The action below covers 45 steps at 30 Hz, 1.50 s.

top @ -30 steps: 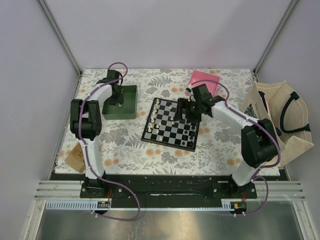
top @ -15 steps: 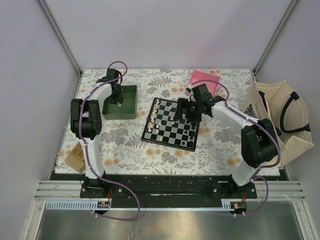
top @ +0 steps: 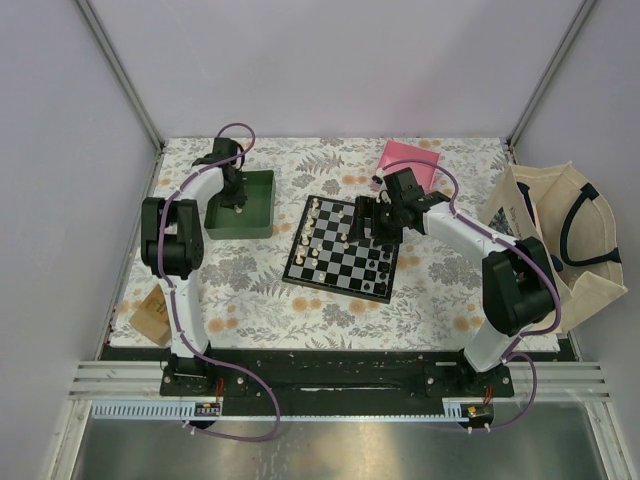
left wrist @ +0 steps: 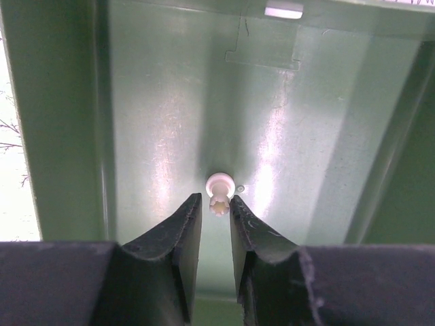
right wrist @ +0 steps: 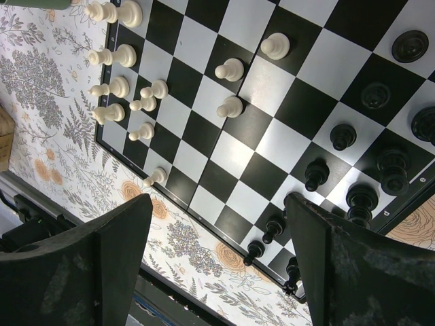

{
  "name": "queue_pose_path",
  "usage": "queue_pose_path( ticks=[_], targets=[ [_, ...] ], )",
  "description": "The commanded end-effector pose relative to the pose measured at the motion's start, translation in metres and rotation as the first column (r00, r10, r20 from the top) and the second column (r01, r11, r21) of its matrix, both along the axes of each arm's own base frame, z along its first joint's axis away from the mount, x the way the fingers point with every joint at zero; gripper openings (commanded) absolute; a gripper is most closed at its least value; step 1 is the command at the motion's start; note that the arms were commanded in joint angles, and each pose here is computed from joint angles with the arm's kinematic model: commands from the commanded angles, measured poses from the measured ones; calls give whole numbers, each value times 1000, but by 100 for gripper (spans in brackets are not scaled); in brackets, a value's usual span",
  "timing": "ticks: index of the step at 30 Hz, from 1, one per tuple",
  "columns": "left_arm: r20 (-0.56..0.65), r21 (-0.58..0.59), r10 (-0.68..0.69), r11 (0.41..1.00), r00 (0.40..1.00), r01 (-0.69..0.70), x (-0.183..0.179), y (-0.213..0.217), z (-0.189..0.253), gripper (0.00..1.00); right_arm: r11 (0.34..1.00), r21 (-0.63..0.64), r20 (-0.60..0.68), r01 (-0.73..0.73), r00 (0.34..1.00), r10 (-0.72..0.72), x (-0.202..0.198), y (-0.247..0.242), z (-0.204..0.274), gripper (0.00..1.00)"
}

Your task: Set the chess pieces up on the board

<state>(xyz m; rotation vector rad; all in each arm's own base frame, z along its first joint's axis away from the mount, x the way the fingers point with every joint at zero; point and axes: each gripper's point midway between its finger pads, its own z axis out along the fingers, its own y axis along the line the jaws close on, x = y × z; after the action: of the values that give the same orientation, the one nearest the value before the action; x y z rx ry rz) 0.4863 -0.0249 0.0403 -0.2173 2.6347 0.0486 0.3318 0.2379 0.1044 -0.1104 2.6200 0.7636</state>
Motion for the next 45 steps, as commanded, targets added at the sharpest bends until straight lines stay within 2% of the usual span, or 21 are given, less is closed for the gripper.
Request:
queue_pose_path(
  ticks=[1,4,7,9,10,18,23,26,38,45],
  targets=[
    [30,-15,-10,1000,999,10,10,0,10,26,1000,19,26,1,1000,-1,6,2,10,89],
    [33,-20,-15,1000,999,16,11,-2,11,23,1000,19,27,1,1000,-1,6,2,11,89],
    [31,-25,-18,1000,999,19,12,-2,10,14,1000,19,26,1,1000,-1,6,2,10,89],
    [34,-23,-19,1000,999,20,10,-3,13,2,1000,17,27,2,1000,-2,6,2,10,89],
    [39,-24,-18,1000,999,18,10,-3,14,0,1000,17,25,3,1000,-4,6,1,10,88],
    [192,-26,-30,999,981,36,-8,-13,93,0,1000,19,25,2,1000,-2,6,2,11,89],
    [275,-5,-116,993,954,122,-35,-58,138,0,1000,25,30,1,1000,-2,7,3,13,89],
    [277,28,-188,982,942,188,-60,-86,151,0,1000,26,34,0,999,-1,6,3,15,89],
    [197,-38,-337,936,921,351,-193,-146,136,0,999,45,35,3,999,-5,4,4,19,88],
    [142,-50,-362,927,921,372,-225,-166,101,0,998,65,35,3,999,-5,2,7,23,88]
  ],
)
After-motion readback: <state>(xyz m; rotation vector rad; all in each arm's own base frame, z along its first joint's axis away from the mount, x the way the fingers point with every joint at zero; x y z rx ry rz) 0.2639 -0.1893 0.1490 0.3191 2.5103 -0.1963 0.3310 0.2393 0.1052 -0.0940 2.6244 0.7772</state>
